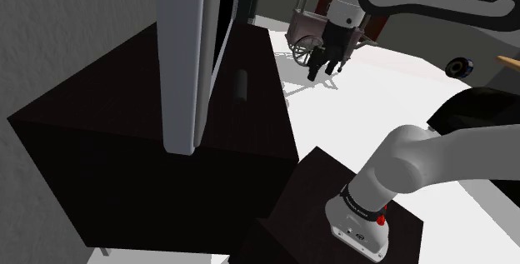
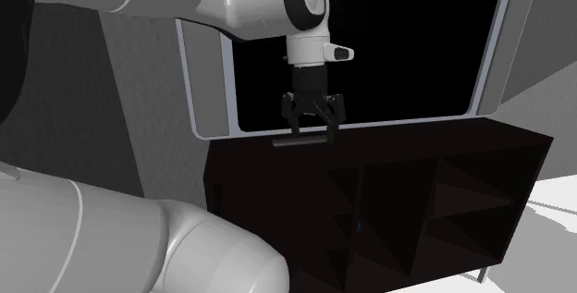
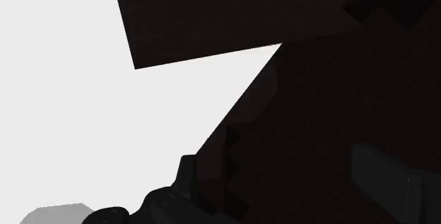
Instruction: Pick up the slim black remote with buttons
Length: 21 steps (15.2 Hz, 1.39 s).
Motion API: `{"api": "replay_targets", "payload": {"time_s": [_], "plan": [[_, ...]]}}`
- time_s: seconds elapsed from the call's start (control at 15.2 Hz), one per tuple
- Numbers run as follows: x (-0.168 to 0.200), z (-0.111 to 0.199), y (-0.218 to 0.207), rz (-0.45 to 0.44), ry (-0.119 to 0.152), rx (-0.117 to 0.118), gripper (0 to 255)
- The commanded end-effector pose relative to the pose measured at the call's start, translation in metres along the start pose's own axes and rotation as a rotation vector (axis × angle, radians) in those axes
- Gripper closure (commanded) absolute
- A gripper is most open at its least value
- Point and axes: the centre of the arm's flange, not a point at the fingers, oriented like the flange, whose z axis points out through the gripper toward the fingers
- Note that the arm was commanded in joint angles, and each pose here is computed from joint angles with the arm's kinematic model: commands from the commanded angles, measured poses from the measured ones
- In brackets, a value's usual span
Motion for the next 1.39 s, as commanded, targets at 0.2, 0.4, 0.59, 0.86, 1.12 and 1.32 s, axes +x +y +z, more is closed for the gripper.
{"api": "replay_targets", "payload": {"time_s": [0.2, 0.4, 0.59, 0.86, 1.12, 1.32], "plan": [[0.025, 0.008, -0.029, 0.109, -0.039, 0.031, 0], [0.053, 0.015, -0.054, 0.219, -0.078, 0.062, 0], [0.084, 0.023, -0.077, 0.328, -0.117, 0.092, 0], [0.127, 0.035, -0.103, 0.473, -0.169, 0.133, 0], [0.174, 0.048, -0.122, 0.619, -0.222, 0.174, 0], [0.192, 0.059, -0.129, 0.677, -0.242, 0.191, 0]]}}
